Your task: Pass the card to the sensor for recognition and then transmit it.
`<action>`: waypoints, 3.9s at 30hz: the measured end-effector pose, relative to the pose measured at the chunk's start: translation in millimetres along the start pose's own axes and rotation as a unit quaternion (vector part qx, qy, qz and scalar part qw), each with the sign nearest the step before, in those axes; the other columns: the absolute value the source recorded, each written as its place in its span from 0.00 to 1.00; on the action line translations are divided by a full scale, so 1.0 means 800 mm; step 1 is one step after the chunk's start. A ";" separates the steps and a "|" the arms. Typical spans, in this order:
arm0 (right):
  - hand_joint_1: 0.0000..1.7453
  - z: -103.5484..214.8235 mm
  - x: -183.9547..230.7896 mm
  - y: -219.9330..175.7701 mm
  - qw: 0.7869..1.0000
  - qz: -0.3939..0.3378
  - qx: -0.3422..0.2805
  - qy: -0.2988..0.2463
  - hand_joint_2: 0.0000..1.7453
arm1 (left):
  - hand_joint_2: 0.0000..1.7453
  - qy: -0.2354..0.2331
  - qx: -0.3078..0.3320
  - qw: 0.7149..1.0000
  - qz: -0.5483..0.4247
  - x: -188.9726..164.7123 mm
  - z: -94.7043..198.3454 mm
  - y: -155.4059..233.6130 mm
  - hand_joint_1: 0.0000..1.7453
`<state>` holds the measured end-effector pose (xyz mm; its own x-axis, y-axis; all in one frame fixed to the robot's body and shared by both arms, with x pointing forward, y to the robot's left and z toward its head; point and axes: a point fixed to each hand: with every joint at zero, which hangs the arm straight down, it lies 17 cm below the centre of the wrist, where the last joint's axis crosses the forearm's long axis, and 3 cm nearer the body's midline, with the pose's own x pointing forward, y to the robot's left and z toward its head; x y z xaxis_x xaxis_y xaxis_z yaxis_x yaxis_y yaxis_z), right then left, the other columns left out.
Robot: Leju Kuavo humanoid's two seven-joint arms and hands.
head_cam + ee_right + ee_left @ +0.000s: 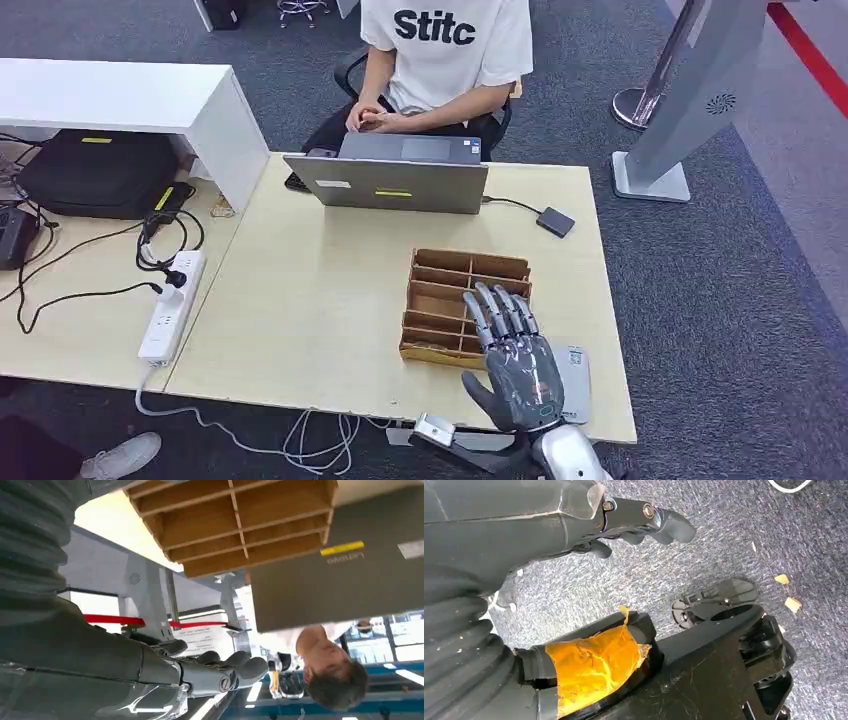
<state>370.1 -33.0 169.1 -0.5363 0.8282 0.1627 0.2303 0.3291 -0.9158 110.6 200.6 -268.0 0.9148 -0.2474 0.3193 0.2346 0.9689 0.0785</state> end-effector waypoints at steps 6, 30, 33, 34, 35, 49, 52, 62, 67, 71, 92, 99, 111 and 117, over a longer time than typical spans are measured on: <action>0.00 0.010 -0.005 0.028 1.000 0.012 0.027 0.007 1.00 | 1.00 0.000 0.000 1.000 0.000 0.000 0.000 0.000 0.00; 0.00 0.034 -0.034 0.074 0.995 0.049 0.071 0.050 1.00 | 1.00 -0.001 0.000 1.000 -0.001 0.000 0.000 0.000 0.00; 0.00 0.036 -0.035 0.078 0.995 0.049 0.075 0.050 1.00 | 1.00 -0.001 0.000 1.000 -0.001 0.000 0.000 0.000 0.00; 0.00 0.037 -0.035 0.079 0.995 0.049 0.077 0.051 1.00 | 1.00 -0.001 0.001 1.000 -0.001 0.000 0.000 0.001 0.00; 0.00 0.037 -0.035 0.081 0.994 0.049 0.078 0.050 1.00 | 1.00 -0.001 0.001 1.000 -0.001 0.000 0.000 0.001 0.00; 0.00 0.040 -0.039 0.087 0.994 0.050 0.085 0.052 1.00 | 1.00 -0.001 0.001 1.000 -0.001 0.000 0.000 0.001 0.00; 0.00 0.041 -0.044 0.087 0.993 0.051 0.086 0.056 1.00 | 1.00 -0.001 0.001 1.000 -0.001 0.000 0.000 0.001 0.00; 0.00 0.043 -0.073 0.079 0.990 0.062 0.080 0.096 1.00 | 1.00 -0.001 0.000 1.000 -0.004 0.000 0.000 0.000 0.00; 0.00 0.044 -0.078 0.078 0.990 0.065 0.079 0.101 1.00 | 1.00 -0.001 0.000 1.000 -0.005 0.000 0.000 0.000 0.00; 0.00 0.044 -0.082 0.077 0.989 0.067 0.079 0.102 1.00 | 1.00 -0.001 0.000 1.000 -0.005 0.000 0.000 0.000 0.00; 0.91 0.044 -0.081 0.098 0.990 0.064 0.098 0.078 1.00 | 1.00 -0.002 -0.003 1.000 -0.013 0.000 0.000 -0.001 0.00; 0.95 0.042 -0.099 0.111 0.989 0.061 0.096 0.090 1.00 | 1.00 -0.002 -0.013 1.000 -0.018 0.002 0.001 -0.005 0.00; 0.95 0.035 -0.109 0.109 0.989 0.053 0.087 0.104 1.00 | 1.00 -0.002 -0.015 1.000 -0.019 0.002 0.001 -0.007 0.00; 0.95 0.035 -0.109 0.098 0.990 0.051 0.074 0.106 1.00 | 1.00 -0.002 -0.015 1.000 -0.020 0.002 0.001 -0.007 0.00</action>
<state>412.2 -91.8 72.8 -0.3305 0.9355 0.1253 0.1449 0.1815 -0.9727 110.6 195.1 -267.3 0.9030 -0.2860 0.3205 0.2813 0.9576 0.0621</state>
